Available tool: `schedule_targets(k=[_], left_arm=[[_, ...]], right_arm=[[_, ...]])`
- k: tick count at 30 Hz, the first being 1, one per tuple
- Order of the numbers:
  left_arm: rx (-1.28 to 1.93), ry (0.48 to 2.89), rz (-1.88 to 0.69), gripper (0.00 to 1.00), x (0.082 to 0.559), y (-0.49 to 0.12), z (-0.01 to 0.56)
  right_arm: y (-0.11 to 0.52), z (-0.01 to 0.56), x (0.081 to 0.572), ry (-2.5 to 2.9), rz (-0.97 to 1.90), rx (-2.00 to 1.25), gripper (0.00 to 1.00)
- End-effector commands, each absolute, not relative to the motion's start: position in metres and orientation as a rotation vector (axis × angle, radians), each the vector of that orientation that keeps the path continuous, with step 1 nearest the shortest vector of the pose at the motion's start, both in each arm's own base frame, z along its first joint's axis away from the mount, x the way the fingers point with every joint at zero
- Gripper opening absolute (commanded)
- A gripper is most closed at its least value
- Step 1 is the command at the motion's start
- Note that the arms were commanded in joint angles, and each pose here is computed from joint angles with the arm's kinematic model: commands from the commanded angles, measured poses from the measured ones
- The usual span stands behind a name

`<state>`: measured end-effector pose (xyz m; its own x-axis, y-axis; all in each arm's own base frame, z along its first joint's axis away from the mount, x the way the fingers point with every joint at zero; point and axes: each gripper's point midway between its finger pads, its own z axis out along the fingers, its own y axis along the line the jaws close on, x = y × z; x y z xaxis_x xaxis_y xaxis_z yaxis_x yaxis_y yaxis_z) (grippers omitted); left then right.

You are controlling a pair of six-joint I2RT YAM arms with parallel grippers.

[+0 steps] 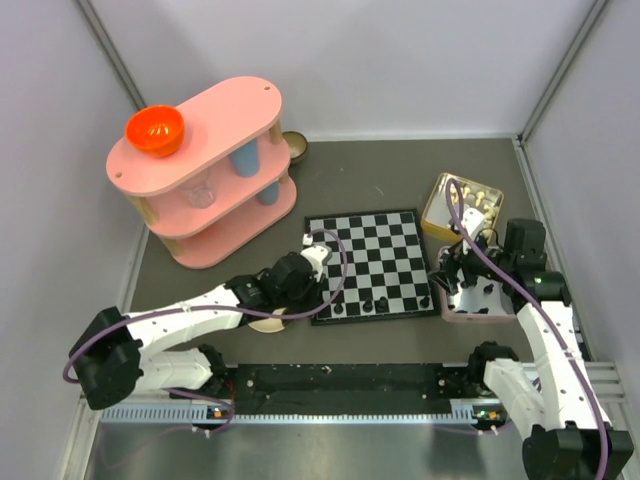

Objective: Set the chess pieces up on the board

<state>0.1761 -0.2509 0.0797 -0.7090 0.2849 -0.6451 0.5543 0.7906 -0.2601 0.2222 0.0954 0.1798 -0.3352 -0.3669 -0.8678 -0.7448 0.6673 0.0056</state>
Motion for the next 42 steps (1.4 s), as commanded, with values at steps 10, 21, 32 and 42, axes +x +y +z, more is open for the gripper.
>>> schedule_targets(k=[10,21,32,42], left_arm=[[0.617,2.323,-0.672,0.00,0.179,-0.275,0.081],[0.631,2.336,-0.721,0.00,0.169,-0.276,0.072],[0.617,2.328,-0.701,0.03,0.172,-0.275,0.070],[0.600,2.333,-0.663,0.06,0.174,-0.270,0.063]], right_arm=[[0.093,0.182,0.223,1.927,0.478,-0.845,0.83],[0.091,0.180,0.224,1.933,0.469,-0.842,0.83],[0.090,0.181,0.224,1.934,0.466,-0.834,0.83],[0.089,0.180,0.224,1.936,0.465,-0.829,0.84]])
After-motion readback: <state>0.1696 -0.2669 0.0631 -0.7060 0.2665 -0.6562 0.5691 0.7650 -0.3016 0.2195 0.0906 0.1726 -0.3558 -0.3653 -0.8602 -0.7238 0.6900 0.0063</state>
